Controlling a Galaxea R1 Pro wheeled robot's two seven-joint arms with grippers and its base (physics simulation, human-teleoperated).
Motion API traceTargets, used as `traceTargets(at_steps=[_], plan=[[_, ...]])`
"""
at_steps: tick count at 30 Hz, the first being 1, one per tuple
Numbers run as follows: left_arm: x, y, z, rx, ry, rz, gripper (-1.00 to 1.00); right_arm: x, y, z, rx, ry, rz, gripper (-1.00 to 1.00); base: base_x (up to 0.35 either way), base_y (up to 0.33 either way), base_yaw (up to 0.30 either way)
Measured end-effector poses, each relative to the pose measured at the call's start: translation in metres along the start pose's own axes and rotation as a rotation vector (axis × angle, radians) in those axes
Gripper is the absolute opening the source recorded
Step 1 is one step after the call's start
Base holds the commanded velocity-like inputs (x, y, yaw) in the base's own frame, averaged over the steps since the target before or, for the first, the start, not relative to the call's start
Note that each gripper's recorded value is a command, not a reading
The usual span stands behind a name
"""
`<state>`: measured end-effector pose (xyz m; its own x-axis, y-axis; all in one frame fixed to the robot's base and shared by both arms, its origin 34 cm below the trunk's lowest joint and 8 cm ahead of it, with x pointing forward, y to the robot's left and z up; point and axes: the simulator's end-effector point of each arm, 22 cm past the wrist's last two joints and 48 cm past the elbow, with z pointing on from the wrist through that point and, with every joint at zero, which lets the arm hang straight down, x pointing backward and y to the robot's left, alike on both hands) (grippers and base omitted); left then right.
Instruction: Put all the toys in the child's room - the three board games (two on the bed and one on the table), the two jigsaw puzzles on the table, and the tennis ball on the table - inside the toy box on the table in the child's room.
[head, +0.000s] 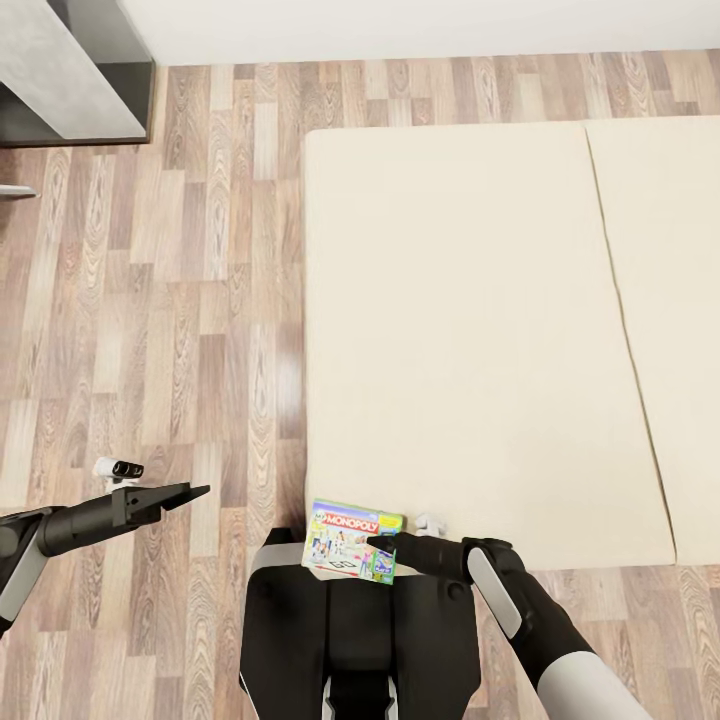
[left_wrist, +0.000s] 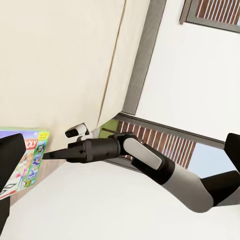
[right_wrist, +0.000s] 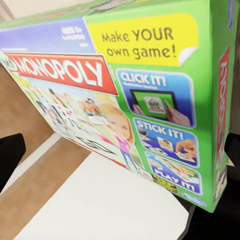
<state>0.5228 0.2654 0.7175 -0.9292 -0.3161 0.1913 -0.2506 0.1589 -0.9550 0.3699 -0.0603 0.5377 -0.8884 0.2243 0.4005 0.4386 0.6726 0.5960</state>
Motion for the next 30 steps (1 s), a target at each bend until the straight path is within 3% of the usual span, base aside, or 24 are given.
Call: traceTargets(at_steps=[30], plan=[[0.0000, -0.0001, 0.0001, 0.001, 0.000, 0.000, 1.00, 0.0002, 0.0003, 0.0002, 0.000, 0.000, 0.000, 1.00, 0.000, 0.044, 0.000]])
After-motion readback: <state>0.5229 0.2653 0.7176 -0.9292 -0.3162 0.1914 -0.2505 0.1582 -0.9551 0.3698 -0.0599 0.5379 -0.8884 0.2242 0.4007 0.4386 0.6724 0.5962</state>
